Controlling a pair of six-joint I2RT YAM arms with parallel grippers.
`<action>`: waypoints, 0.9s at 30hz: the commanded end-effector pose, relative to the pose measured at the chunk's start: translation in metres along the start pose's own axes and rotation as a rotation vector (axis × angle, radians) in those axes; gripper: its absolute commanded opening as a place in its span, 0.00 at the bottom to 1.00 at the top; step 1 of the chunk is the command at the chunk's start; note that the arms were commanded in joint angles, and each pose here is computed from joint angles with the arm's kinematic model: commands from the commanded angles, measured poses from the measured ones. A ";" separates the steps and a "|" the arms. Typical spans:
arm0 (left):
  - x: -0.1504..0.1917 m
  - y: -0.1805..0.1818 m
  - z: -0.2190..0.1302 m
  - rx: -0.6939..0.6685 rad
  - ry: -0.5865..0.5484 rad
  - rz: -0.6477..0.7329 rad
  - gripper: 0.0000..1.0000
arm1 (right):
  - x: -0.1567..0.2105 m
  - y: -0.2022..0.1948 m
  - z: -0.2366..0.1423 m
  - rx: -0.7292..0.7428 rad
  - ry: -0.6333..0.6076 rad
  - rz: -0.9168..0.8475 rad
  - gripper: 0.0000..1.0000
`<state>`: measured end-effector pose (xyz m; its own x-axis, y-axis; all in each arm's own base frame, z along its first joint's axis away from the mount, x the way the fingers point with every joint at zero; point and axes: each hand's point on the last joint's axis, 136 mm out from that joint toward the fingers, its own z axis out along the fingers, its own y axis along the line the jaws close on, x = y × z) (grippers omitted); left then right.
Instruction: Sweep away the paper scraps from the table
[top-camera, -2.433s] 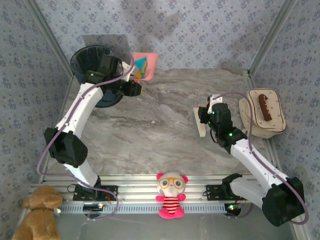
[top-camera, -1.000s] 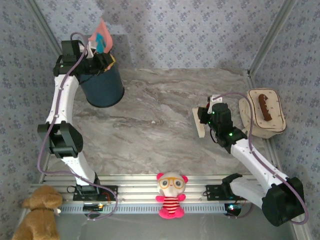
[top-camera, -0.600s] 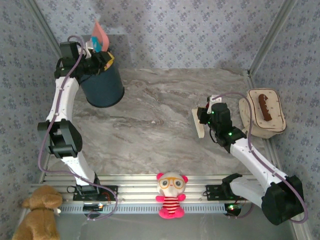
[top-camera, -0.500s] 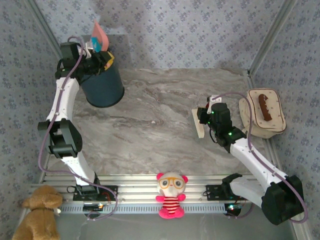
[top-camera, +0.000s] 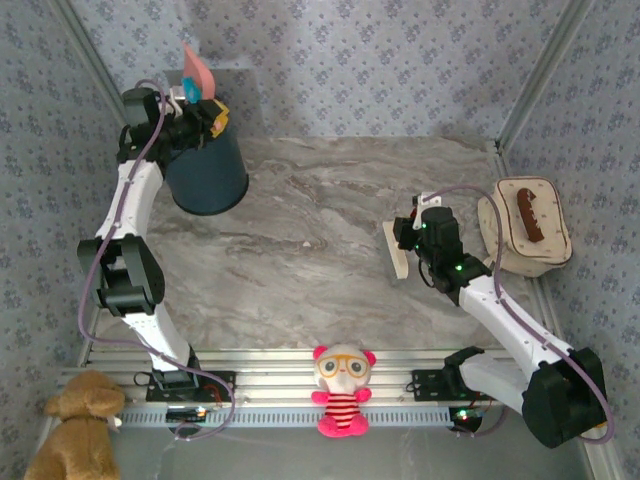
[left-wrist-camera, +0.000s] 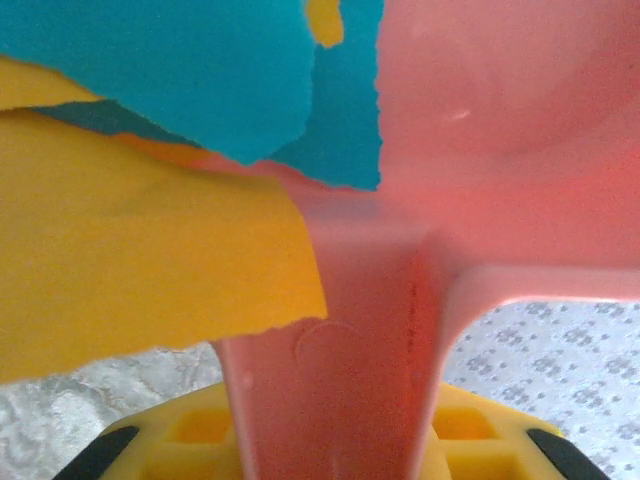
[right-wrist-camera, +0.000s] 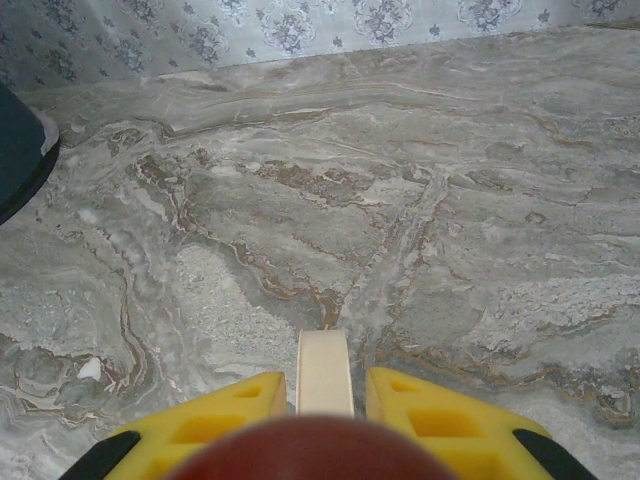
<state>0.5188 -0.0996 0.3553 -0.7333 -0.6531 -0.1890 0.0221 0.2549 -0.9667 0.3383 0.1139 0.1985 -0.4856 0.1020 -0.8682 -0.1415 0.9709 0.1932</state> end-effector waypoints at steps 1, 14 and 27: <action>-0.010 -0.013 0.001 0.084 -0.025 -0.018 0.00 | -0.008 0.002 0.000 -0.011 -0.025 0.031 0.00; -0.016 -0.028 0.001 0.195 -0.042 -0.104 0.00 | -0.010 0.002 0.001 -0.011 -0.026 0.032 0.00; -0.018 -0.041 0.003 0.314 -0.054 -0.204 0.00 | -0.006 0.002 0.003 -0.013 -0.016 0.032 0.00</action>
<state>0.5353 -0.0978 0.3726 -0.7058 -0.7070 0.0448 0.0089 -0.0721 -0.9974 0.3393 0.1155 0.1930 -0.5014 0.1064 -0.8586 -0.1388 0.9697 0.2012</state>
